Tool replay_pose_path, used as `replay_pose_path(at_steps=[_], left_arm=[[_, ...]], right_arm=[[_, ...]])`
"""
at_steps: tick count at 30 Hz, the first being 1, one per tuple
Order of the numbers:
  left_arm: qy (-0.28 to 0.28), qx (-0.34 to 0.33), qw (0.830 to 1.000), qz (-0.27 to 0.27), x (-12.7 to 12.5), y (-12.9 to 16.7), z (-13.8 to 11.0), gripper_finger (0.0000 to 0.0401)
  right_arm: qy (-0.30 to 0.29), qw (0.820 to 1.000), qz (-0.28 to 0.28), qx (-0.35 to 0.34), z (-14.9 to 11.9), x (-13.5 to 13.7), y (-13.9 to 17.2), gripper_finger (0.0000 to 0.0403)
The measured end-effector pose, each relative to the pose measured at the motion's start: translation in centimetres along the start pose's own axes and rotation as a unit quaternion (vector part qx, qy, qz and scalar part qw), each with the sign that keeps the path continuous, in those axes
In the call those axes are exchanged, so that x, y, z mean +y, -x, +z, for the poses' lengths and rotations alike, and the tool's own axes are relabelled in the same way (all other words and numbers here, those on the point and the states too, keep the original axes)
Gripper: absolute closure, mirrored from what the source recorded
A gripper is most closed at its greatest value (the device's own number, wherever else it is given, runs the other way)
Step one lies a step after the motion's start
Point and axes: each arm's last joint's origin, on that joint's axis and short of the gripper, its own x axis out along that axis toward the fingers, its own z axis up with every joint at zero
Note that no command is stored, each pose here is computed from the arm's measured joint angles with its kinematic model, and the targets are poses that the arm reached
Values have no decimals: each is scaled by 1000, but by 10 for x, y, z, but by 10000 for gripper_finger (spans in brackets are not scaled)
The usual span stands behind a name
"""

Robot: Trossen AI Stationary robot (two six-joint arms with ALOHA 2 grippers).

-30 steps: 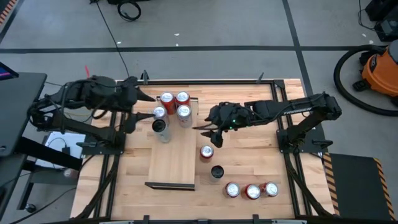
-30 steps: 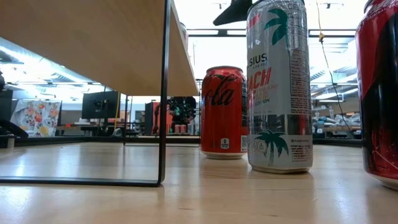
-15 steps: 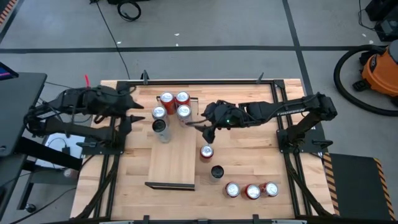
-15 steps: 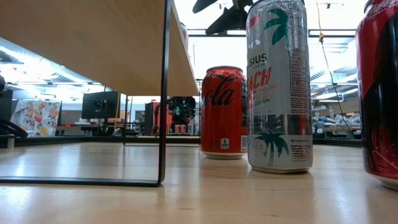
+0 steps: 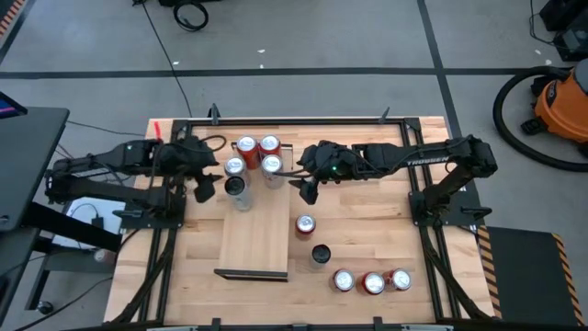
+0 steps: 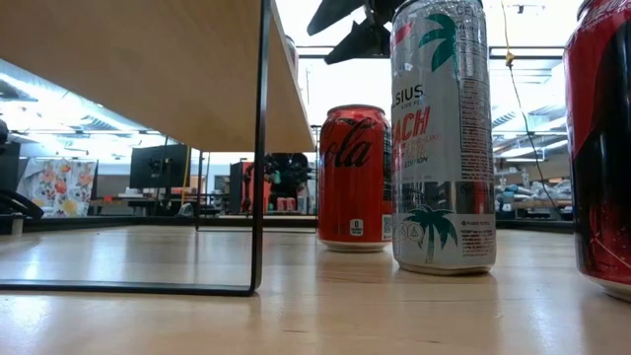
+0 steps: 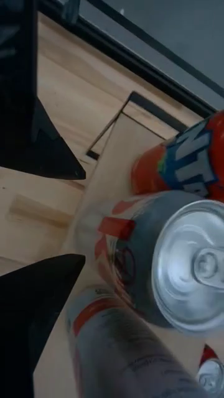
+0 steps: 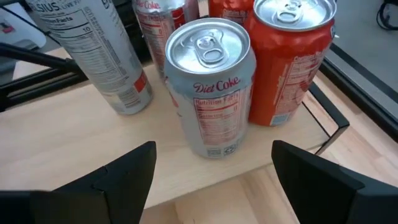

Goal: Pick and place cans onto a shelf
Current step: Adjust the red-silver soda can on the shelf, then put the white-pink soda can on the shelf aligned with the other white-pink soda can

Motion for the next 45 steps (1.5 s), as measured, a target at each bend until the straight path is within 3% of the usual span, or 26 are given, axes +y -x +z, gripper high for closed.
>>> replay_pose_path(at_steps=[15,21,29,32,39,45], left_arm=[[5,-16,1000,14,-6,-34,1,184],[-7,33,999,22,-2,-14,0,184],[1,-12,1000,13,1,20,20,184],[6,-40,999,8,3,34,29,184],[-26,-86,996,2,6,57,42,184],[-58,-111,991,-54,3,64,48,184]], right_arm=[[13,999,47,19,-1,0,0,74],[4,993,101,60,-5,3,7,74],[30,981,138,130,-23,30,20,85],[37,980,125,153,-25,42,33,89],[-14,971,97,219,-33,59,58,90],[-55,971,46,227,-47,68,62,90]])
